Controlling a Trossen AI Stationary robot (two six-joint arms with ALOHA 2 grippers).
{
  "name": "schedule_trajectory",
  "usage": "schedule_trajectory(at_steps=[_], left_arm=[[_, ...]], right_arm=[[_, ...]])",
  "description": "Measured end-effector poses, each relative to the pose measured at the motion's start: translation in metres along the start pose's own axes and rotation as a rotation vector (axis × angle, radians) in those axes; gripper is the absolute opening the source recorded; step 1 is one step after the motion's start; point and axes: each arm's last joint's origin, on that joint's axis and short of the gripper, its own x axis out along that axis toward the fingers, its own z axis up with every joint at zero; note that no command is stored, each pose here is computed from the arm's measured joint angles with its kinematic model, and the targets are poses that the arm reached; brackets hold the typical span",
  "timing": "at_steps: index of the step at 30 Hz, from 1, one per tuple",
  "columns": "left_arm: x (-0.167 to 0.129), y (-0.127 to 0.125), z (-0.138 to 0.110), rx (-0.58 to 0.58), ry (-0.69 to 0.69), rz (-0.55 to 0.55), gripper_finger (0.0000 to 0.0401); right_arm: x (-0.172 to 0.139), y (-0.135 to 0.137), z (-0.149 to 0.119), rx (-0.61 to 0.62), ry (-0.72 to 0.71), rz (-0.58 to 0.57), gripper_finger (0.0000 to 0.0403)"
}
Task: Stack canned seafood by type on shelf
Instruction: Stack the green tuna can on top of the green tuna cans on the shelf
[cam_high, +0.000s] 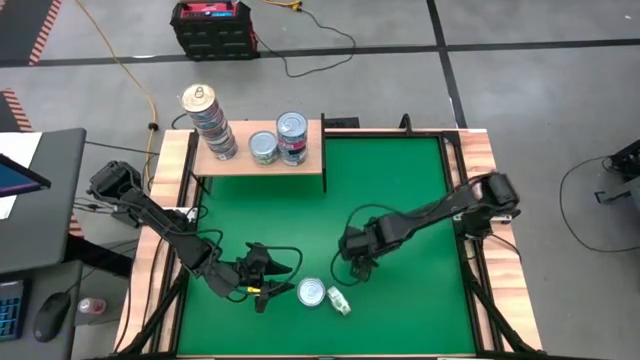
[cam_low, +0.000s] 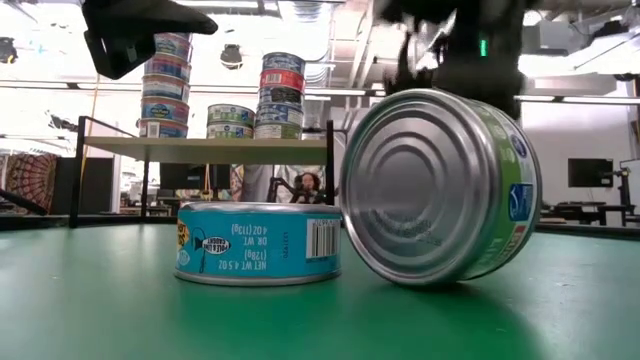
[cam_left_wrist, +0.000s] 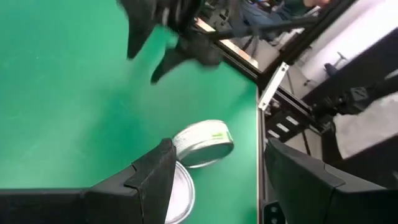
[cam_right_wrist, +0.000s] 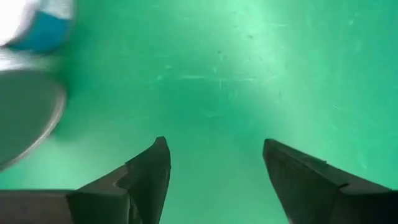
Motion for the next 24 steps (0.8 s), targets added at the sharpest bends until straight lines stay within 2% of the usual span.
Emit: schedule_trajectory(at_steps=[3,6,10,14,17,20,22,24], left_arm=[[0.0,0.0,0.0,0.002,0.003,-0.002,0.0233],[0.003,0.001,0.003,-0.014,-0.004,0.003,0.0233],[0.008,0.008,0.006,-0.007,0.041,0.002,0.0233],[0.015,0.014,0.012,0.046,0.114,0.015,0.0233],[0.017,0.014,0.019,0.14,0.178,0.041,0.0233],[0.017,0.018,0.021,0.224,0.212,0.137,0.0233],[0.016,0.021,0.022,0.246,0.204,0.211,0.0233],[0.014,0.024,0.022,0.218,0.192,0.259,0.0233]], right_arm=[[-0.025,0.005,-0.005,-0.001,-0.052,0.053,0.029],[-0.045,0.026,-0.012,0.01,-0.106,0.13,0.029],[-0.068,0.068,-0.025,-0.013,-0.165,0.23,0.029],[-0.067,0.11,-0.033,-0.021,-0.211,0.264,0.029],[-0.062,0.136,-0.031,-0.001,-0.268,0.245,0.029],[-0.048,0.154,-0.029,0.049,-0.309,0.165,0.029],[-0.042,0.161,-0.029,0.096,-0.331,0.094,0.029],[-0.039,0.168,-0.03,0.129,-0.344,0.064,0.029]])
